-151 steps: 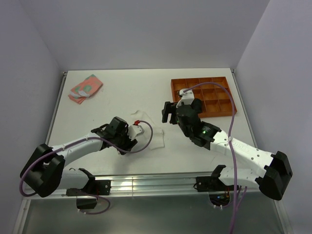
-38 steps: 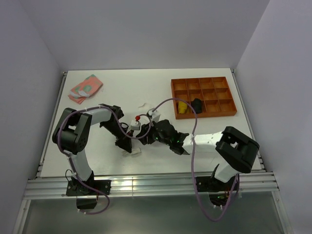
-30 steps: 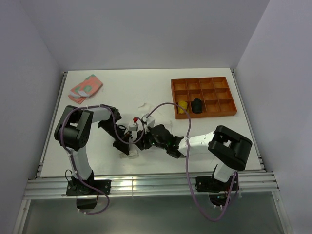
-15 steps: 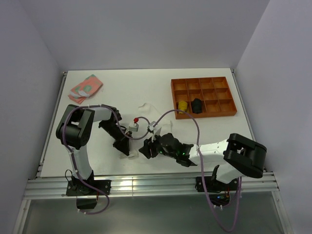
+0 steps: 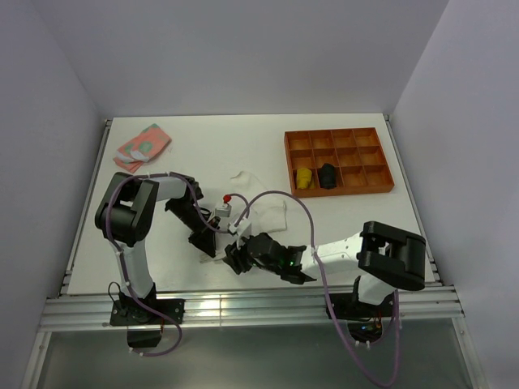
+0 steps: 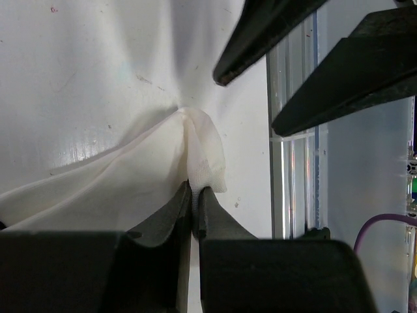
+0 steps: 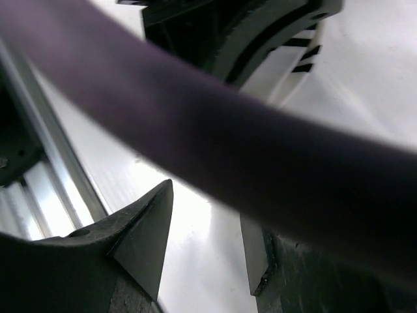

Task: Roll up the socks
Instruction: Roll the sock at the center of the board.

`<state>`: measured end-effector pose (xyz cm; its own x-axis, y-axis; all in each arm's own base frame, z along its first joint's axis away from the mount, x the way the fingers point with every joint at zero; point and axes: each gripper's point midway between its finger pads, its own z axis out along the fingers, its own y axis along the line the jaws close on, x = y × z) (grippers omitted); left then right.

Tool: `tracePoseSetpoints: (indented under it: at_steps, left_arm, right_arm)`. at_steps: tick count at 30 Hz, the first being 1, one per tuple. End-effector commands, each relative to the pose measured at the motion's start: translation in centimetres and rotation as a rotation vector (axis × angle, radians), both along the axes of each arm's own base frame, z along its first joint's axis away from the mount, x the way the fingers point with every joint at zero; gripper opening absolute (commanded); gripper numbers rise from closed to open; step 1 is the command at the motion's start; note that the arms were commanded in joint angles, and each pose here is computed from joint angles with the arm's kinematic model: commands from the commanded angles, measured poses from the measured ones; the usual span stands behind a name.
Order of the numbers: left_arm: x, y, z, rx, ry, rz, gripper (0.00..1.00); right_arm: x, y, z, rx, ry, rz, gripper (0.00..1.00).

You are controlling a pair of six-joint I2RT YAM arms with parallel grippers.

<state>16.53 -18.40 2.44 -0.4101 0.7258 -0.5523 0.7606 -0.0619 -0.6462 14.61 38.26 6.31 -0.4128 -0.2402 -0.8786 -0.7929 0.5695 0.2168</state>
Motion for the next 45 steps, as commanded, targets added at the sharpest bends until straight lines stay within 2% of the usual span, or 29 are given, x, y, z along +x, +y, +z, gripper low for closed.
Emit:
tracePoseSetpoints:
  at_steps: [1,8,25,45]
  left_arm:
    - [0.4,-0.6,0.8,-0.039,0.007,0.005,0.00]
    - [0.3,-0.5,0.7,-0.035,0.015,0.000,0.00]
    - [0.2,-0.3,0.4,-0.019,0.041,-0.010,0.00]
    - [0.0,0.0,0.0,-0.002,0.067,-0.026,0.00]
  right_arm:
    - [1.5,0.2,0.8,-0.025,-0.072,-0.045,0.52]
    - [1.6,-0.2,-0.5,-0.100,-0.089,-0.034,0.54]
    - [1.9,2.4,-2.0,-0.182,-0.130,0.023,0.54]
    - [2.2,4.0,-1.9,-0.138,-0.138,0.027,0.49]
